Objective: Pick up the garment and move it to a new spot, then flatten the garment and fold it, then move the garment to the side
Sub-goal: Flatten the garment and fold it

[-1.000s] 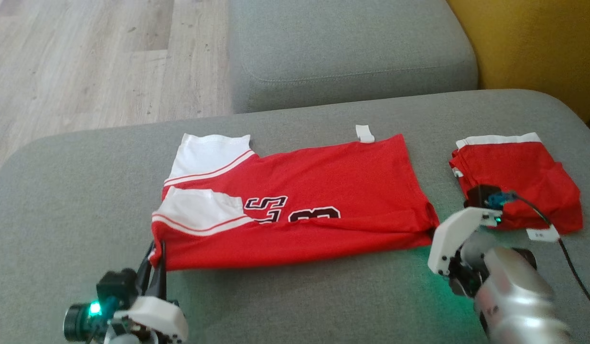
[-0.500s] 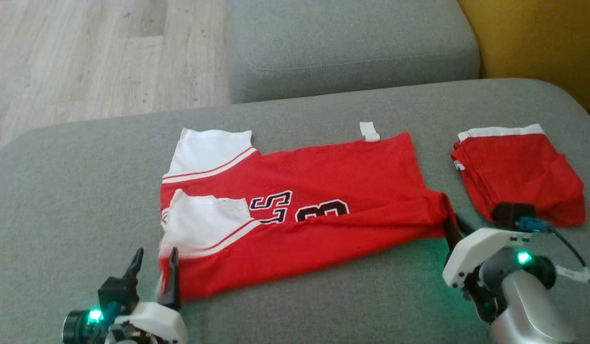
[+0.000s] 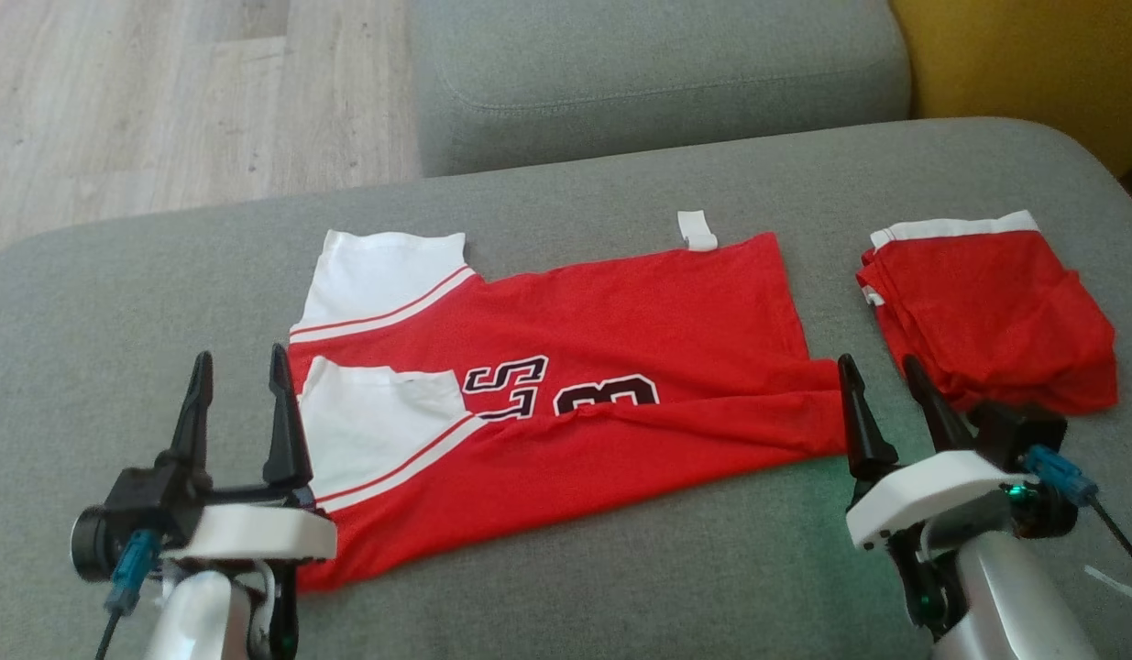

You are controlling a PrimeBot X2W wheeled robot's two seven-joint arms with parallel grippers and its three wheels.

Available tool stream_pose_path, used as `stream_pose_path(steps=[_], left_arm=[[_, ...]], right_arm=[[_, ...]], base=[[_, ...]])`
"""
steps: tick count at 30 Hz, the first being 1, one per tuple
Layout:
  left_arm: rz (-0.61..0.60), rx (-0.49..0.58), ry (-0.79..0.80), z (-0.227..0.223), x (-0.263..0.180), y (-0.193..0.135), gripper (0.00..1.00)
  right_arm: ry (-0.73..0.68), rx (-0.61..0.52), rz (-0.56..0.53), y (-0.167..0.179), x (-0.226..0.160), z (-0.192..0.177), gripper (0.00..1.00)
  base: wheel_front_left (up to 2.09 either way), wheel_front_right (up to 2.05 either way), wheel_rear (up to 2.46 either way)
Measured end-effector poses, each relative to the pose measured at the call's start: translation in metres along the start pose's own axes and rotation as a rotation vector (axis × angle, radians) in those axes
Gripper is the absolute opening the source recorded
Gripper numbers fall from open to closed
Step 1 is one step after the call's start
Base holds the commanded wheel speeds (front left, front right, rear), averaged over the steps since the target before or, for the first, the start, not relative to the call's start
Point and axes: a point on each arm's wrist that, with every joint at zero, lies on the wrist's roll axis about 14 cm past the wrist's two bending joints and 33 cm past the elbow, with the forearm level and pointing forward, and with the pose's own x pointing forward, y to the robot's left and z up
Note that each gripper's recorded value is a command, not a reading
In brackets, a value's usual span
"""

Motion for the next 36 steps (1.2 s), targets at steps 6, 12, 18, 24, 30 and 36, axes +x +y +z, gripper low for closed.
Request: stream_pose_path(steps=[6, 12, 18, 24, 30, 36], left_arm=[[-0.081, 0.004, 0.017, -0.008, 0.004, -0.013, 1.0], [-0.228, 0.121, 0.118, -0.014, 0.065, -0.026, 1.0], [-0.334, 0.237, 0.298, -0.029, 0.13, -0.036, 1.0], [-0.382, 0.315, 0.582, -0.086, 0.155, -0.021, 1.0], [-0.355, 0.364, 0.737, -0.125, 0.17, 0.004, 1.0], [-0.34, 0.38, 0.832, -0.159, 0.179, 0.013, 1.0]], right_arm=[[-0.045, 0.005, -0.011, -0.003, 0.0, 0.004, 1.0], [-0.106, 0.003, -0.028, -0.012, 0.02, 0.024, 1.0], [-0.142, -0.011, -0.054, -0.026, 0.042, 0.039, 1.0], [-0.157, -0.026, -0.078, -0.04, 0.063, 0.043, 1.0], [-0.145, -0.031, -0.102, -0.052, 0.068, 0.035, 1.0], [-0.118, -0.043, -0.134, -0.064, 0.068, 0.023, 1.0]], base=[[0.0, 0.0, 0.0], [0.0, 0.0, 0.0], [0.0, 0.0, 0.0], [0.0, 0.0, 0.0], [0.0, 0.0, 0.0], [0.0, 0.0, 0.0]])
